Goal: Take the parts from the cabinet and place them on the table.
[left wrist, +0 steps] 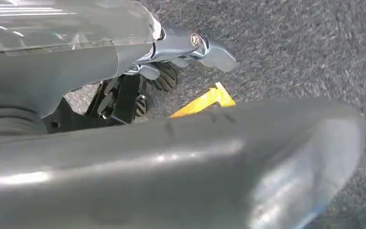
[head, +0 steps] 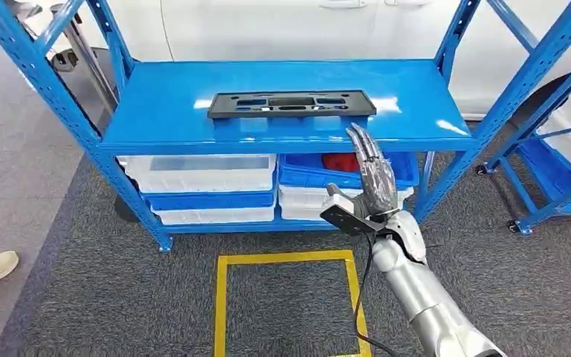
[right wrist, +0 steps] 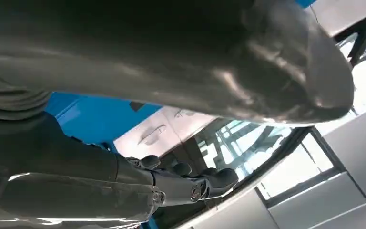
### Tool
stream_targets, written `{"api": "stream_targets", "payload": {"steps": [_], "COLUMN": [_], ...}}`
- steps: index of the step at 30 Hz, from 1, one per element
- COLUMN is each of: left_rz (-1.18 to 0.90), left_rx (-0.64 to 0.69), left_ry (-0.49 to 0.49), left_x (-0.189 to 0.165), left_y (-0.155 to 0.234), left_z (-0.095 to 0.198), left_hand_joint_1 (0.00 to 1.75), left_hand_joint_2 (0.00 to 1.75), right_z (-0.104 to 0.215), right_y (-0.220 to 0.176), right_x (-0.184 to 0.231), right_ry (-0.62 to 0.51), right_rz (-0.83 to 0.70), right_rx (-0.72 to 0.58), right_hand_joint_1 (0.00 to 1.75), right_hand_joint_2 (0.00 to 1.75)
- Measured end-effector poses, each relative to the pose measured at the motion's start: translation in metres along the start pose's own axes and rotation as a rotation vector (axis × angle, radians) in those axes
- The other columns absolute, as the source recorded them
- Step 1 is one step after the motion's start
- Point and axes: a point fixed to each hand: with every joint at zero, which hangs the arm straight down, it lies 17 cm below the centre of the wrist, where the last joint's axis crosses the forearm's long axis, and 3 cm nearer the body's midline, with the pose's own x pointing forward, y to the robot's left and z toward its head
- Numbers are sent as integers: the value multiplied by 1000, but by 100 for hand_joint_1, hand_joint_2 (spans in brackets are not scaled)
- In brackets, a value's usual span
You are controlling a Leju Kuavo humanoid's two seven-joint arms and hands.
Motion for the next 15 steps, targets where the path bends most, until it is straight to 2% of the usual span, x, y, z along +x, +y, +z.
{"api": "stream_targets", "payload": {"steps": [10,15], "left_rz": [1,2], "left_rx": [-1,-2], "left_ry": [3,6], "left_x": [-2,-4], "left_y": [-1,-3], "left_z": [1,1], "left_hand_joint_1": [0,0], "left_hand_joint_2": [0,0], "right_z": [11,16], "right_y": [1,-16], "right_x": [-3,16], "right_ry": [11,-53], "right_rz": [-10,-54], "right_rx": [0,-69], "right_hand_joint_1": [0,0], "right_hand_joint_2": [0,0]}}
